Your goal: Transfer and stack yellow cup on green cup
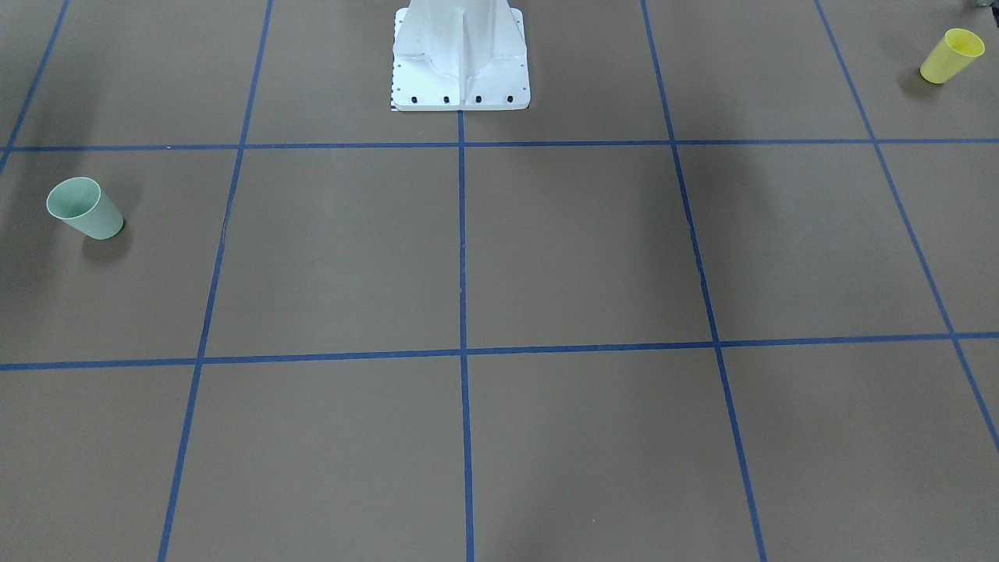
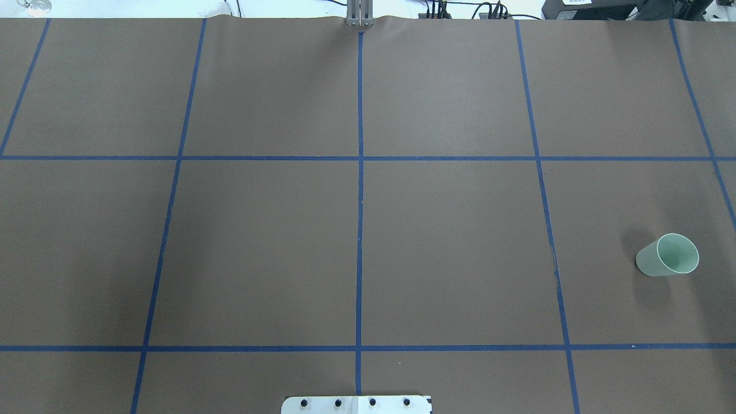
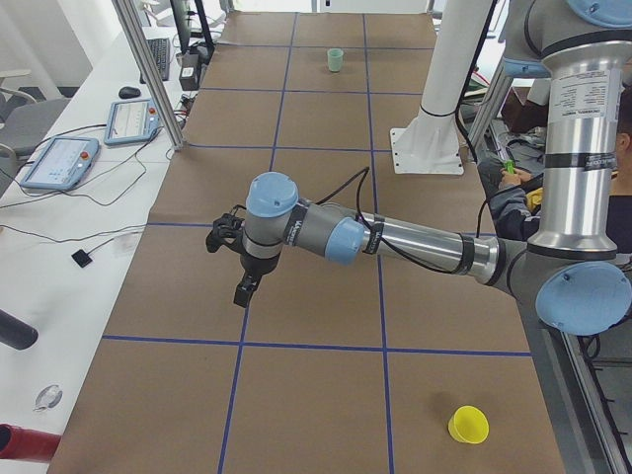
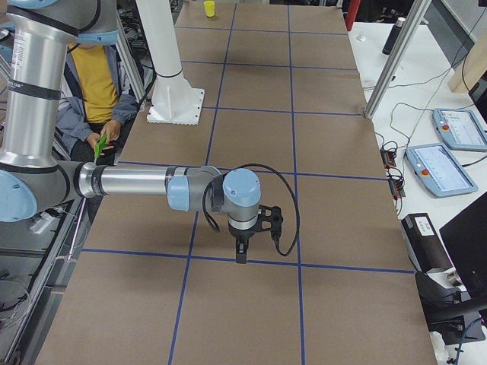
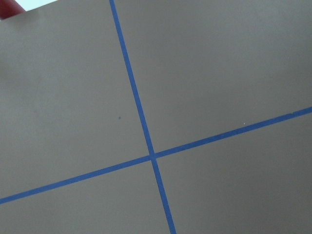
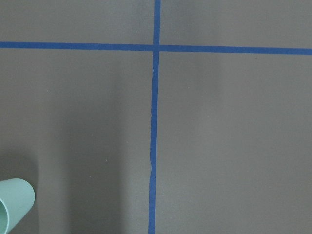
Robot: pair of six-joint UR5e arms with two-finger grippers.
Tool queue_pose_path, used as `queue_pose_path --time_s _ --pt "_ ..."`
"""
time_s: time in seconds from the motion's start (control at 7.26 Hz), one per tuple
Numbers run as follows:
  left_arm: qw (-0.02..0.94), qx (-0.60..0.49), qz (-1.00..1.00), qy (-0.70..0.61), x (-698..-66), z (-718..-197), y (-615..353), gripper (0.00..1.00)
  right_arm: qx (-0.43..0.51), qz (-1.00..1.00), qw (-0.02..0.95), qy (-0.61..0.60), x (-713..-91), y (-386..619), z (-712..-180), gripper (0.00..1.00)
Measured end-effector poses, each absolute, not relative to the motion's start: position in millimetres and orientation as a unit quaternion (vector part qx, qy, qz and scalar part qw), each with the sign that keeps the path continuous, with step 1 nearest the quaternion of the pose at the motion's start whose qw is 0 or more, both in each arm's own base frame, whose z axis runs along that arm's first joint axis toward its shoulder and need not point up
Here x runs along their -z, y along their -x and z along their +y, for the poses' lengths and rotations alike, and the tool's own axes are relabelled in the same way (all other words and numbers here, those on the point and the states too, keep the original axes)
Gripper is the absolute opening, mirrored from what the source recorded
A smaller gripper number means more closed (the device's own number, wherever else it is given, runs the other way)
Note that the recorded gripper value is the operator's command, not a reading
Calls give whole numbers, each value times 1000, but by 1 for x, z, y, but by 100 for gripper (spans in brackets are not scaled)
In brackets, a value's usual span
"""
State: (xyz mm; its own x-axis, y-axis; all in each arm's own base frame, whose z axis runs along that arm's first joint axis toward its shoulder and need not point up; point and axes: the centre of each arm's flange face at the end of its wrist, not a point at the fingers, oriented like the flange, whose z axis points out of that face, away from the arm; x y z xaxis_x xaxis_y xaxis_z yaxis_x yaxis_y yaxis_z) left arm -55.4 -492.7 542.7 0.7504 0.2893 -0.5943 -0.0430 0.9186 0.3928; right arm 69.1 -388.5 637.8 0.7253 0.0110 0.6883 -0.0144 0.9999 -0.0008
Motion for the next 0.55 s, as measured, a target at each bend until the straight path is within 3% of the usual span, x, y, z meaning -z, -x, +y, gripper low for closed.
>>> queue_pose_path --time_s 0.28,0.55 --pt "924 -34 344 -166 -545 -482 57 100 -13 -375 927 16 -651 -68 -372 100" --pt "928 131 312 -156 -564 -460 65 100 -19 -376 926 30 -663 -67 -355 100"
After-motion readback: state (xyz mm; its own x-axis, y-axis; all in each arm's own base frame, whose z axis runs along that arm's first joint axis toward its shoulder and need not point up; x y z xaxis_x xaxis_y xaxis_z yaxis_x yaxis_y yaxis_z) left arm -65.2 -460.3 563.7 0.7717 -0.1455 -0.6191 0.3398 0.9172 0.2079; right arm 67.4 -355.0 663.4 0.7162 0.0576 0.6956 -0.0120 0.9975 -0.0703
